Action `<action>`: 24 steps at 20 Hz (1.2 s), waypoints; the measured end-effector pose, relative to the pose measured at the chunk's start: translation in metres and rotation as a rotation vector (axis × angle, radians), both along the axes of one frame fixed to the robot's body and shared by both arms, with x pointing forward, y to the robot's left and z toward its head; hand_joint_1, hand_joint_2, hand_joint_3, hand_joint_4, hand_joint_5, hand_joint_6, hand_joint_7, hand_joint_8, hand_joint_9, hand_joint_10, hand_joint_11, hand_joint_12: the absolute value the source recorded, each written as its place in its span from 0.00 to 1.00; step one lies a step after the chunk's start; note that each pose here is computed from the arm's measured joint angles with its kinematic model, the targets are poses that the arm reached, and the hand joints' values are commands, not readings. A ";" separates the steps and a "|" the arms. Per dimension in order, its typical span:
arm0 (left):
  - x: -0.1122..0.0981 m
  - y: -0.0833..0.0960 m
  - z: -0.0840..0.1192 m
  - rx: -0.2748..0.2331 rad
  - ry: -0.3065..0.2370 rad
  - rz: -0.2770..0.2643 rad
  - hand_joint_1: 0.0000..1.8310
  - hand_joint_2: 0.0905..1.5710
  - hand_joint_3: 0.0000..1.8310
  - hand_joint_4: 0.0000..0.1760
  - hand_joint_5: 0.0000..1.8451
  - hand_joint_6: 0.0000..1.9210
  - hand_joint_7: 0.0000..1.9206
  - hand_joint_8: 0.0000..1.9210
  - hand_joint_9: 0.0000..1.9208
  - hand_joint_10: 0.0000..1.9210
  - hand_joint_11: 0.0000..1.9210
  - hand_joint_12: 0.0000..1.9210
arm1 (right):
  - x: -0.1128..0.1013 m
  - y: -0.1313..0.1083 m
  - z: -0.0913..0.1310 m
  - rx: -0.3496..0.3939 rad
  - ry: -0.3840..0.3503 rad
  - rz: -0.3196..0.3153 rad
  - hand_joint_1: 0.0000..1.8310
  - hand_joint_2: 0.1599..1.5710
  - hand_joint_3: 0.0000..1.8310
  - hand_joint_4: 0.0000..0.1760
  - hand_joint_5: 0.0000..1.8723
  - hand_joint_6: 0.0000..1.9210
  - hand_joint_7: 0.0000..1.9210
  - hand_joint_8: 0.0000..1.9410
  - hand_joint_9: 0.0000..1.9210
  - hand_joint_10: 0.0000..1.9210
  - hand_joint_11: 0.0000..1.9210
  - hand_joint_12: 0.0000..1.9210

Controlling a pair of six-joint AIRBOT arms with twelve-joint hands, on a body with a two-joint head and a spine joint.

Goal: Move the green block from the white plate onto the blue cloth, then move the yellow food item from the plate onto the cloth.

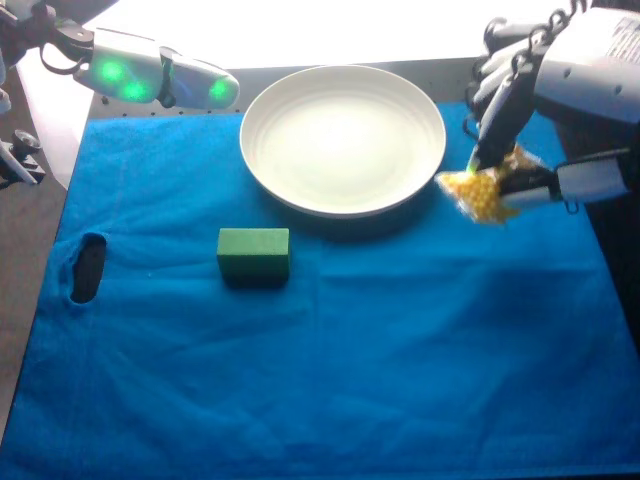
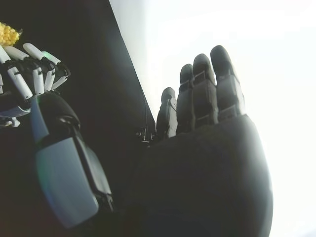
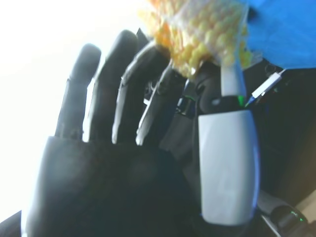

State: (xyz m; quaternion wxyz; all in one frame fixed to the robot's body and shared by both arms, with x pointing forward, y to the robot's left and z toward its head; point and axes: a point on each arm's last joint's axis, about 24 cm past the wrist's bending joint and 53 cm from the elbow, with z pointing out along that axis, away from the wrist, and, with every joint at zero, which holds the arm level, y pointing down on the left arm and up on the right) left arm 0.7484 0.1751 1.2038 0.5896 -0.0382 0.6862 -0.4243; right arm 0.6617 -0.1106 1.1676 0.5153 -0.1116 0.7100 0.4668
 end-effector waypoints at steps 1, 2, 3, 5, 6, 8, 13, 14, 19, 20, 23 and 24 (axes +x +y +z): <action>0.000 0.000 0.000 0.000 0.000 0.000 0.36 0.49 0.00 1.00 0.03 0.00 0.10 0.00 0.10 0.00 0.00 0.27 | -0.002 0.001 -0.002 -0.015 -0.004 0.010 0.69 0.63 0.00 0.00 0.62 0.24 0.59 0.47 0.33 0.49 0.03 0.89; 0.000 0.000 0.000 0.000 0.000 0.000 0.36 0.49 0.00 1.00 0.03 0.00 0.11 0.00 0.10 0.00 0.00 0.27 | -0.002 0.001 -0.004 -0.017 0.000 0.010 0.56 0.57 0.00 0.00 0.48 0.08 0.58 0.18 0.32 0.24 0.01 0.62; 0.000 0.000 -0.001 0.001 0.001 0.000 0.36 0.49 0.00 1.00 0.03 0.00 0.11 0.00 0.10 0.00 0.00 0.26 | -0.003 0.000 -0.007 -0.024 0.003 0.009 0.50 0.54 0.00 0.03 0.41 0.02 0.58 0.06 0.32 0.09 0.00 0.42; 0.000 0.000 0.000 0.000 0.001 0.000 0.37 0.49 0.00 1.00 0.03 0.00 0.10 0.00 0.09 0.00 0.00 0.26 | -0.003 0.000 -0.009 -0.032 0.005 0.009 0.46 0.48 0.00 0.34 0.29 0.00 0.45 0.00 0.25 0.01 0.00 0.23; 0.000 0.000 0.000 0.000 0.000 0.000 0.37 0.49 0.00 1.00 0.03 0.00 0.10 0.00 0.09 0.00 0.00 0.26 | -0.003 0.000 -0.008 -0.030 0.003 0.011 0.45 0.47 0.00 0.35 0.24 0.00 0.40 0.00 0.24 0.00 0.00 0.25; 0.000 0.000 0.000 -0.001 0.001 0.000 0.37 0.49 0.00 1.00 0.03 0.00 0.10 0.00 0.09 0.00 0.00 0.26 | -0.004 0.001 -0.008 -0.029 0.004 0.013 0.41 0.45 0.00 0.48 0.11 0.00 0.25 0.00 0.20 0.00 0.00 0.39; -0.001 0.000 -0.002 -0.004 0.005 0.001 0.36 0.49 0.00 1.00 0.02 0.00 0.10 0.00 0.10 0.00 0.00 0.24 | -0.005 0.002 -0.008 -0.028 0.005 0.015 0.28 0.46 0.01 0.69 0.01 0.00 0.05 0.00 0.05 0.00 0.00 0.27; -0.001 0.000 -0.002 -0.008 0.005 0.000 0.36 0.49 0.00 1.00 0.02 0.00 0.10 0.00 0.10 0.00 0.00 0.24 | -0.005 0.002 -0.008 -0.027 0.006 0.015 0.28 0.46 0.01 0.69 0.01 0.00 0.05 0.00 0.05 0.00 0.00 0.27; -0.003 0.000 -0.004 -0.004 0.010 -0.002 0.33 0.50 0.00 1.00 0.01 0.00 0.09 0.00 0.10 0.00 0.00 0.19 | 0.003 -0.006 -0.007 -0.026 0.002 -0.010 0.01 0.68 0.01 0.26 0.00 0.00 0.04 0.00 0.08 0.00 0.07 0.11; -0.003 0.000 -0.003 -0.003 0.009 -0.003 0.33 0.50 0.00 1.00 0.01 0.00 0.10 0.00 0.09 0.00 0.00 0.18 | 0.005 -0.008 -0.006 -0.028 -0.001 -0.015 0.00 0.65 0.01 0.48 0.00 0.00 0.01 0.00 0.05 0.00 0.01 0.21; -0.004 0.003 -0.002 0.000 0.010 0.002 0.29 0.51 0.00 1.00 0.00 0.00 0.08 0.00 0.06 0.00 0.00 0.20 | 0.019 -0.023 0.001 -0.040 -0.026 -0.052 0.00 0.54 0.00 0.60 0.00 0.00 0.05 0.00 0.04 0.01 0.00 0.11; -0.005 0.004 -0.002 0.001 0.014 0.003 0.29 0.51 0.00 1.00 0.00 0.00 0.08 0.00 0.06 0.00 0.00 0.20 | 0.024 -0.025 0.006 -0.039 -0.039 -0.062 0.00 0.54 0.00 0.60 0.00 0.00 0.05 0.00 0.04 0.01 0.00 0.11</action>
